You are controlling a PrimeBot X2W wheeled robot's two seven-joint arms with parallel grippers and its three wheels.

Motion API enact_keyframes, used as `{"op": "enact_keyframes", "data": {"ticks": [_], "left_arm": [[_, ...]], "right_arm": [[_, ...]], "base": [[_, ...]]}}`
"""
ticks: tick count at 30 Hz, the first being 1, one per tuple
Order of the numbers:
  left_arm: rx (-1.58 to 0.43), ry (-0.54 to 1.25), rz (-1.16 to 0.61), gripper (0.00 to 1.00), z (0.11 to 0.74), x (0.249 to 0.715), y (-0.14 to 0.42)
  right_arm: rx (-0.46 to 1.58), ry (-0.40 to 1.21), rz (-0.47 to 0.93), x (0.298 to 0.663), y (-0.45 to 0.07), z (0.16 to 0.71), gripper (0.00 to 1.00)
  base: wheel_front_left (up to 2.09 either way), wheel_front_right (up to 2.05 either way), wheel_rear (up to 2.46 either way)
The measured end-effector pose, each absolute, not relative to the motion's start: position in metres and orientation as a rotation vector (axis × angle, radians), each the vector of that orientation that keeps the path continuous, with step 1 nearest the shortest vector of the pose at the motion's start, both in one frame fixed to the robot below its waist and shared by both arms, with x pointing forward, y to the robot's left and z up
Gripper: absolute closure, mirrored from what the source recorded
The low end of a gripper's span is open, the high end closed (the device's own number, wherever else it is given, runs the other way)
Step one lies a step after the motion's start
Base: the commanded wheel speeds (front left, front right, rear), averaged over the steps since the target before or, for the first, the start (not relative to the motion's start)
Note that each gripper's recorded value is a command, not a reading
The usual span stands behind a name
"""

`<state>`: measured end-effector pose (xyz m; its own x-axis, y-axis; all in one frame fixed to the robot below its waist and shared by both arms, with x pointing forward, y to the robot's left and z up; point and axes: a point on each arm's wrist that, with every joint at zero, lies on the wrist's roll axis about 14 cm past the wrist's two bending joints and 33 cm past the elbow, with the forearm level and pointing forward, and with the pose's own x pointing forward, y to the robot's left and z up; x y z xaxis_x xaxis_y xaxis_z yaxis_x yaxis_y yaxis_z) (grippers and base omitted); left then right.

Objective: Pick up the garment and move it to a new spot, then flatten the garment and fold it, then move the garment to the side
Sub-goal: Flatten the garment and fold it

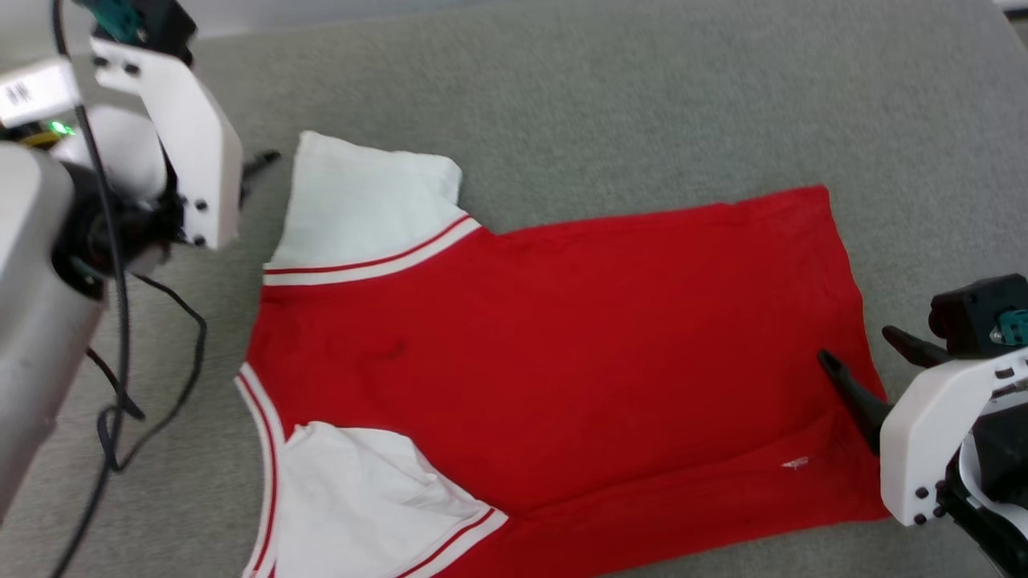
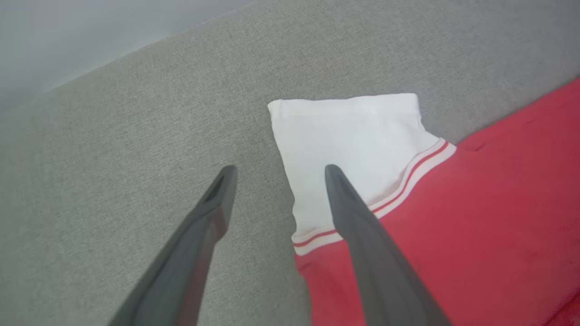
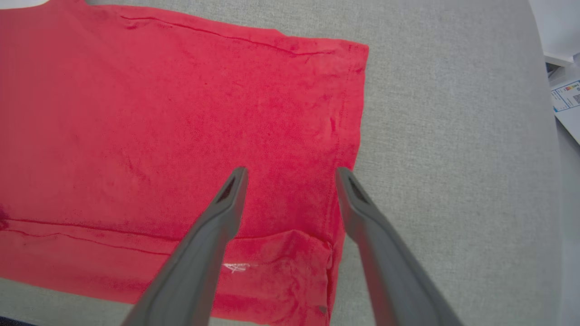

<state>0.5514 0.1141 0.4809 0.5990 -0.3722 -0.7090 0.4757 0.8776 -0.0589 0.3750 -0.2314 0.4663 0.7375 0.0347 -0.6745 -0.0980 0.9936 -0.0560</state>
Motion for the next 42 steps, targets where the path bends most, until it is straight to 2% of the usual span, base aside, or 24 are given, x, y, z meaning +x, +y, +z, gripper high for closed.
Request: {"op": "enact_keyframes", "data": {"ticks": [7,24,25,26,27,32,39,40,42], "left_arm": [[0.153,0.888,-0.477,0.00,0.441,0.593,0.106],[0.147,1.010,-0.479,0.00,0.372,0.608,0.094],[0.131,1.015,-0.484,0.04,0.371,0.609,0.092],[0.109,1.027,-0.489,0.55,0.369,0.608,0.089],[0.096,1.039,-0.490,1.00,0.367,0.608,0.089],[0.081,1.042,-0.516,1.00,0.368,0.604,0.083],[0.044,0.908,-0.520,1.00,0.393,0.603,0.080],[0.036,0.828,-0.527,1.00,0.417,0.598,0.080],[0.038,0.793,-0.532,1.00,0.428,0.593,0.081]], "right_arm": [[-0.078,0.792,0.034,0.377,-0.240,0.445,0.00],[-0.056,0.869,0.016,0.374,-0.240,0.412,0.00],[-0.057,0.874,0.015,0.374,-0.241,0.410,0.00],[-0.061,0.878,0.012,0.375,-0.242,0.409,0.00],[-0.065,0.881,0.011,0.375,-0.243,0.408,0.00],[-0.073,0.886,0.006,0.376,-0.247,0.406,0.00],[-0.062,0.834,0.022,0.388,-0.249,0.426,0.00],[-0.094,0.832,0.020,0.394,-0.258,0.439,0.00],[-0.100,0.825,0.024,0.401,-0.260,0.446,0.00]], "base": [[0.00,0.00,0.00],[0.00,0.00,0.00],[0.00,0.00,0.00],[0.00,0.00,0.00],[0.00,0.00,0.00],[0.00,0.00,0.00],[0.00,0.00,0.00],[0.00,0.00,0.00],[0.00,0.00,0.00]]}}
